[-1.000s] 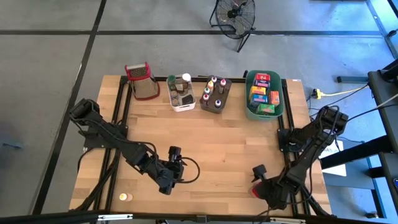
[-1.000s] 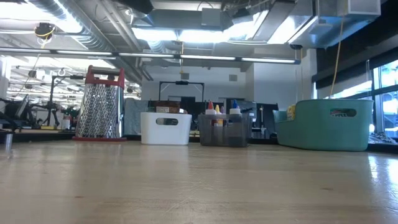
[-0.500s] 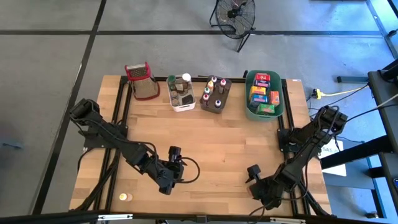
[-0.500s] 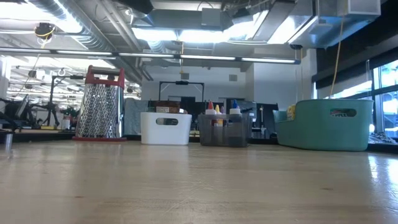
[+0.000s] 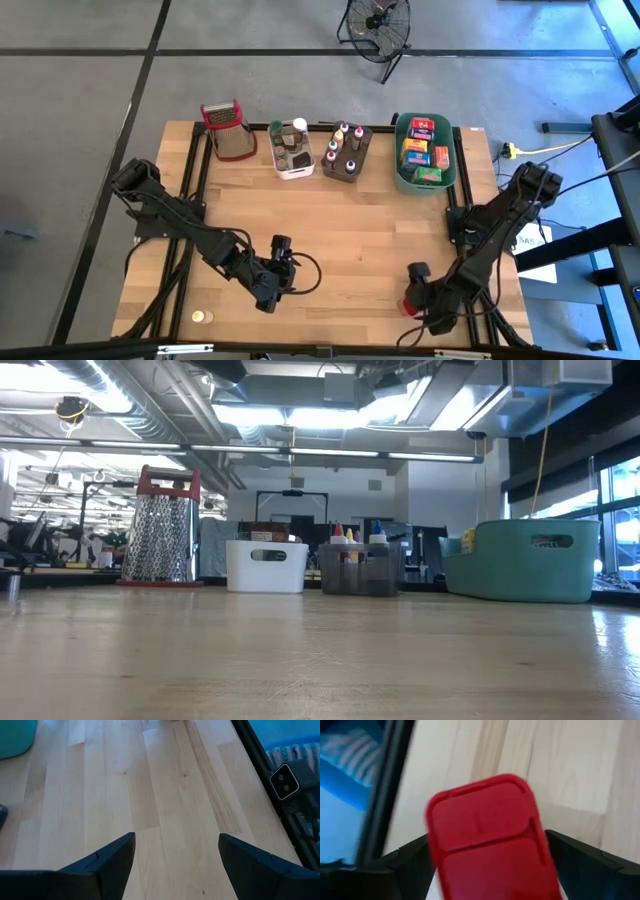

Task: Pick & Place Kitchen Items
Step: Put the red seasoning can into the white bin

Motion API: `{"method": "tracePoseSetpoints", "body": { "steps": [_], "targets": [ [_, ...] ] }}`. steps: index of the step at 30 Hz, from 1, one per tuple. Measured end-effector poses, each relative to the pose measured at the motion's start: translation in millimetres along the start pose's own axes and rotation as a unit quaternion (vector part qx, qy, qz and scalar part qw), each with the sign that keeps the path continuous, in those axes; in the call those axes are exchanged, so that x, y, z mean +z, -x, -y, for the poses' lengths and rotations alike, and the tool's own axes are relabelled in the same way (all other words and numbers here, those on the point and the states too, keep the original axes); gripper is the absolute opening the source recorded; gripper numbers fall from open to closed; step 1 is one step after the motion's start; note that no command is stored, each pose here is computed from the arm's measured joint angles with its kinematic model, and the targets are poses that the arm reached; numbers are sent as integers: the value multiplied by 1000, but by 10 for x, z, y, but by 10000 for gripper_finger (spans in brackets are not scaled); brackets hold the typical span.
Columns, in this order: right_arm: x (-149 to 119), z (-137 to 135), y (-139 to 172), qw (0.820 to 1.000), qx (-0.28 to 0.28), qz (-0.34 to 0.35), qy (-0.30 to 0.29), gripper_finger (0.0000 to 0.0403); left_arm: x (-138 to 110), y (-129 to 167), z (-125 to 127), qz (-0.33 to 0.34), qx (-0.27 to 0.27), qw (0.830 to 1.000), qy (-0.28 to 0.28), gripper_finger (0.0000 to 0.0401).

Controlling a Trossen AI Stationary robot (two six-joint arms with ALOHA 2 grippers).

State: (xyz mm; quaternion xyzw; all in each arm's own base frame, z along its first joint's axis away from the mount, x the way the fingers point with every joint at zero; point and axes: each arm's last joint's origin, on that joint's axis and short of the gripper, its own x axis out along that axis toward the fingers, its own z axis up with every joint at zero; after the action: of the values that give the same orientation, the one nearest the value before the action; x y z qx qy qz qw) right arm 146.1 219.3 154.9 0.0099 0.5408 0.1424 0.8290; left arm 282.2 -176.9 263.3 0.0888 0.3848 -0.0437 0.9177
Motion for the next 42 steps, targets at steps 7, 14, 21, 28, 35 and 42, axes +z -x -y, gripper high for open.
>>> {"method": "tracePoseSetpoints", "body": {
  "steps": [7,14,21,28,35,42],
  "targets": [
    [-83,52,191,991,17,-69,-115,350,-1,0,1,0,0,1000,0,283],
    [-251,77,259,987,-67,-61,-137,350,-2,3,8,0,-1,1000,0,281],
    [-251,22,263,992,-57,-34,-112,350,-6,9,23,0,-3,1000,1,282],
    [-228,9,260,996,-54,-17,-69,350,-6,9,23,0,-3,1000,1,281],
    [-213,9,253,996,-64,3,-60,350,-6,9,23,0,-3,1000,2,281],
    [-244,1,120,995,-86,-10,-54,350,-6,9,23,0,-3,1000,2,282]
  ]
}}
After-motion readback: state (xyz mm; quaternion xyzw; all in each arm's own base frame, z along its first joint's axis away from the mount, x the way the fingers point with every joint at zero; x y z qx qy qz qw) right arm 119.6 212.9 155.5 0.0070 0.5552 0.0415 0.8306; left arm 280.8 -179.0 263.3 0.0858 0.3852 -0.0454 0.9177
